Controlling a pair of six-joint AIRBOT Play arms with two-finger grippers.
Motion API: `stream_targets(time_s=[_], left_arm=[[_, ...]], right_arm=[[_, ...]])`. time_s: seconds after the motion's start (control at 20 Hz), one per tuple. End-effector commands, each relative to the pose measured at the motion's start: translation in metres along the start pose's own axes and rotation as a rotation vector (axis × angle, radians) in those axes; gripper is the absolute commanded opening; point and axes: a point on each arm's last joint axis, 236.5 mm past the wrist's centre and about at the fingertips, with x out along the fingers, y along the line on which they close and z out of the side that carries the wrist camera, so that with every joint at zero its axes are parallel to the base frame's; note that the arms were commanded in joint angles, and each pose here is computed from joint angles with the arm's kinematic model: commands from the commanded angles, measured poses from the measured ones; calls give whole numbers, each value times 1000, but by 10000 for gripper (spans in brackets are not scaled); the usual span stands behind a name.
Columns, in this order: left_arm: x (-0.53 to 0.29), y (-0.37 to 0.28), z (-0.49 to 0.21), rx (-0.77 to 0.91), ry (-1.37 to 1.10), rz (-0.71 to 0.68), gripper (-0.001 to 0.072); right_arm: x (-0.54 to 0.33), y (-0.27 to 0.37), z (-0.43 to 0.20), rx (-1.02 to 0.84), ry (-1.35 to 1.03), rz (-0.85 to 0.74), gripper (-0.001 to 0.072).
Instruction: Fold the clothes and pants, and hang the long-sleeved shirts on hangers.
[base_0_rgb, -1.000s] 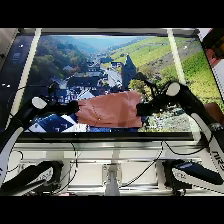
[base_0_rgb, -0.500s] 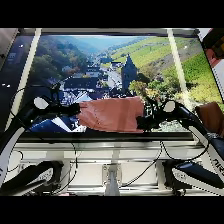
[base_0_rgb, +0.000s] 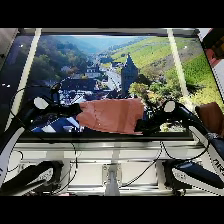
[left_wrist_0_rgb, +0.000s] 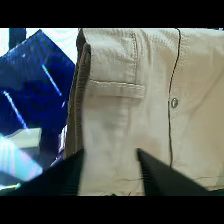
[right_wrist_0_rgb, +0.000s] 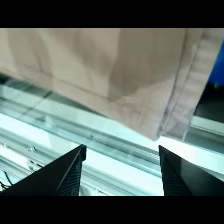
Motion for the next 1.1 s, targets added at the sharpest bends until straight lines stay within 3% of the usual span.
stream_targets(time_s=[0.0,0.15,0.2,0.25,0.3,0.4,0.5,0.65,0.7,0.8,0.9,1.05], left_arm=[[0,4,-10,16,42,15,537],[-3,30,-26,100,116,120,536],[-5,36,-31,114,140,143,534],[-8,40,-35,117,161,154,533],[-10,42,-36,111,167,155,533],[-17,42,-32,105,144,153,533],[-23,40,-28,106,118,150,488],[-29,37,-25,116,94,146,488],[-29,36,-25,114,92,143,488],[-29,35,-25,112,94,140,488],[-28,34,-25,109,93,137,488],[-28,32,-25,105,93,130,488]], right_arm=[[-24,-11,7,-93,6,-108,507],[-69,-40,32,-189,-55,-331,482],[-91,-55,46,-219,-98,-436,333],[-113,-70,60,-247,-142,-543,82],[-140,-86,76,-262,-201,-650,6],[-183,-118,97,-221,-305,-763,6],[-198,-151,97,-95,-350,-709,4],[-176,-137,94,-144,-388,-290,4],[-169,-111,97,-182,-445,-85,4],[-162,-79,107,-190,-555,161,32],[-140,-80,115,-121,-582,198,489],[-94,-77,112,-79,-477,215,506]])
